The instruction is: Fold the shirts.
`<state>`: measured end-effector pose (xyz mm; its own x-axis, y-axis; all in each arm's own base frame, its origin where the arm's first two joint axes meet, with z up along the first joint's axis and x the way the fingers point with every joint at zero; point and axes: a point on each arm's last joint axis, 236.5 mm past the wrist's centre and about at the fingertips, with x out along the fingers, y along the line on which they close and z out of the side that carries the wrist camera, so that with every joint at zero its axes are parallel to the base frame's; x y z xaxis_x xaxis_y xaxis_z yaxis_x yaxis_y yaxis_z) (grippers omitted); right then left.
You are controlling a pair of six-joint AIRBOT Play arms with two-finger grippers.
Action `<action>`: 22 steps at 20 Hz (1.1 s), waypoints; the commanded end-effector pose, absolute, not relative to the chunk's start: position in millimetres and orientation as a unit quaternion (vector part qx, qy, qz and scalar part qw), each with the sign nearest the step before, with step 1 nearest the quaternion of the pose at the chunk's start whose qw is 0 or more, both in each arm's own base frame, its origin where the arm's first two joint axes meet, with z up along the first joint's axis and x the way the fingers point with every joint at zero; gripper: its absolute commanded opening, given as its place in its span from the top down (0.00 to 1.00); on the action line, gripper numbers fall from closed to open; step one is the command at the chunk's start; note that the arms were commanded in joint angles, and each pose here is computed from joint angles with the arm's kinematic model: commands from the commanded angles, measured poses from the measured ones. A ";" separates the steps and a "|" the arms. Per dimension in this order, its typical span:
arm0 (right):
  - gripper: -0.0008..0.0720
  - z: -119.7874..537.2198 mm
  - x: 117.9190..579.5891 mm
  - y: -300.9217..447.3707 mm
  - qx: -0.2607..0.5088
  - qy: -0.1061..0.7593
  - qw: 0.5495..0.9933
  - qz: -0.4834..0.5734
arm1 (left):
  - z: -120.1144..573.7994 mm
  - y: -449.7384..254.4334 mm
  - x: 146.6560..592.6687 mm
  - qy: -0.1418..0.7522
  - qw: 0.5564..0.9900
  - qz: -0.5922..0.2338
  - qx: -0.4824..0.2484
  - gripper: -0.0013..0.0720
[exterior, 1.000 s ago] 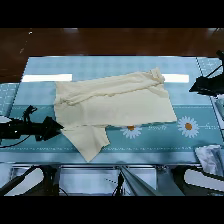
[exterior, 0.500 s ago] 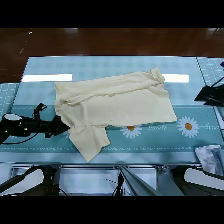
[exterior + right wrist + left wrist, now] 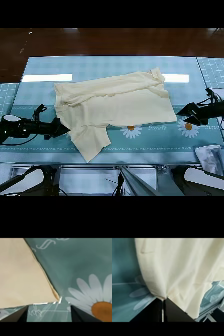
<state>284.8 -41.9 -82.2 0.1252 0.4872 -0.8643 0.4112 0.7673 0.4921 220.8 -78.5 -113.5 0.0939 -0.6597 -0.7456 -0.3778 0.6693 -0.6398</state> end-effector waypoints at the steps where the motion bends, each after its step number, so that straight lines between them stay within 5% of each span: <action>1: 0.17 -103.8 290.5 -26.1 0.364 0.643 0.674 0.006 | -112.1 -79.4 221.0 0.663 0.627 -0.115 -0.393 0.95; 5: 0.29 -107.7 317.1 1.4 0.362 0.613 0.702 0.015 | -113.2 -78.0 223.0 0.660 0.631 -0.112 -0.392 0.95; 7: 0.96 -100.4 333.7 16.4 0.351 0.597 0.721 0.038 | -105.5 -83.0 230.9 0.646 0.637 -0.130 -0.400 0.95; 11: 0.96 -20.9 365.4 30.6 0.285 0.565 0.758 0.156 | 7.2 -90.9 317.8 0.474 0.739 -0.228 -0.421 0.95; 14: 0.96 108.7 397.4 34.0 0.215 0.449 0.840 0.215 | 155.5 -82.9 351.9 0.320 0.842 -0.280 -0.332 0.95; 17: 0.96 279.0 384.2 68.0 0.123 0.249 0.912 0.302 | 324.2 -93.2 322.2 0.150 0.916 -0.310 -0.205 0.95; 22: 0.96 480.3 306.6 47.3 0.041 -0.031 0.985 0.165 | 507.6 -110.2 220.1 -0.098 0.957 -0.269 -0.056 0.95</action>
<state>366.5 53.2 365.4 0.8568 0.4674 -0.2178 -0.4207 0.8779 0.2289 289.0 -98.6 406.8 0.8180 -0.5750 -0.0150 0.5502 0.7898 -0.2711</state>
